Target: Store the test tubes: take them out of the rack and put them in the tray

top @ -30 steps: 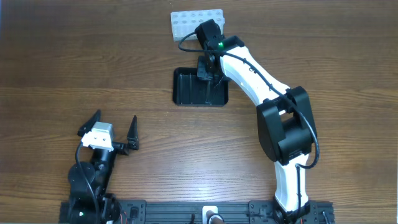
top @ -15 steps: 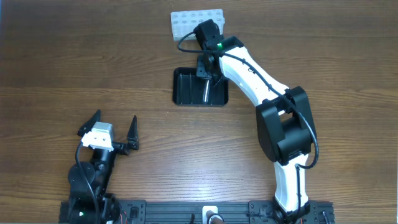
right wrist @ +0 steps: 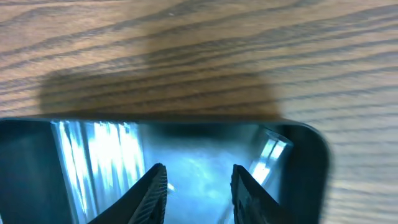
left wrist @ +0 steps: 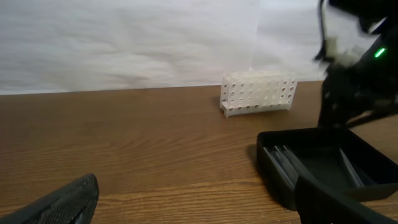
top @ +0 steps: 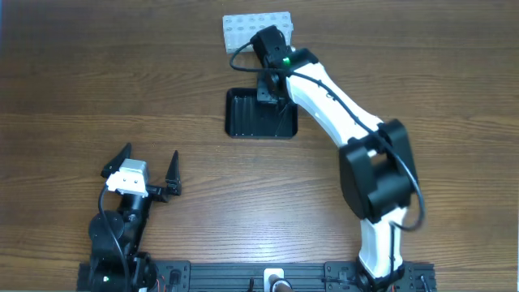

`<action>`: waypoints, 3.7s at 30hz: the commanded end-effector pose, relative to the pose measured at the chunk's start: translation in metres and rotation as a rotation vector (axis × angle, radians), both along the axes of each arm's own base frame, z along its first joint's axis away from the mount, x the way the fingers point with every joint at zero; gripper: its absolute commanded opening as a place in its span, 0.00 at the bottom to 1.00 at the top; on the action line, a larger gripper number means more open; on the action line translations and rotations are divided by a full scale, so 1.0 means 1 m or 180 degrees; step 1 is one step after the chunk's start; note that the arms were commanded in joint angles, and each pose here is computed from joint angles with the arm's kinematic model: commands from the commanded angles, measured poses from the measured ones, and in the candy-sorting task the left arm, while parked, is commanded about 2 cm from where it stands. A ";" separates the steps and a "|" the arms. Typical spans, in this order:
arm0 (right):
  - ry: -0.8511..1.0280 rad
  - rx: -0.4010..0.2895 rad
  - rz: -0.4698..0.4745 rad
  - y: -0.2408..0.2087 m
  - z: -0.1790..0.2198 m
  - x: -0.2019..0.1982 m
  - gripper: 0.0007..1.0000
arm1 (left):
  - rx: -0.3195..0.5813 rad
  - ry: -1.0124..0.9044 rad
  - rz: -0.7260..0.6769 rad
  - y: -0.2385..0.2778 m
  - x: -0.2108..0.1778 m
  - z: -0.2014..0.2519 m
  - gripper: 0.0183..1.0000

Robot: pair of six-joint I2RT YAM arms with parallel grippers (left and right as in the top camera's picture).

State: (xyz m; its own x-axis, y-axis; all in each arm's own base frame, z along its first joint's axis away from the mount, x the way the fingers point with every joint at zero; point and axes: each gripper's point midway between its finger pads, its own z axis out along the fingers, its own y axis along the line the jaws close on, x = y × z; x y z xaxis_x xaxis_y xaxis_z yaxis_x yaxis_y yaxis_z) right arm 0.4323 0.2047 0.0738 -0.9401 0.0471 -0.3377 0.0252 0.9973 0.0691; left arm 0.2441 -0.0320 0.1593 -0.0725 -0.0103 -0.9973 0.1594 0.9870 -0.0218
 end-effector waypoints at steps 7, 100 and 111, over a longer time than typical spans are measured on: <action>-0.2075 -0.0128 0.0086 -0.081 0.192 -0.018 0.58 | 0.0042 -0.0015 -0.0026 -0.001 0.000 -0.001 1.00; -0.3626 -0.1027 -0.0764 -0.265 0.088 -0.194 0.99 | 0.0042 -0.0013 -0.0026 -0.001 0.000 -0.001 1.00; -0.3626 -0.1027 -0.0764 -0.265 0.088 -0.194 0.99 | 0.0042 -0.0015 -0.0026 -0.001 0.000 -0.001 1.00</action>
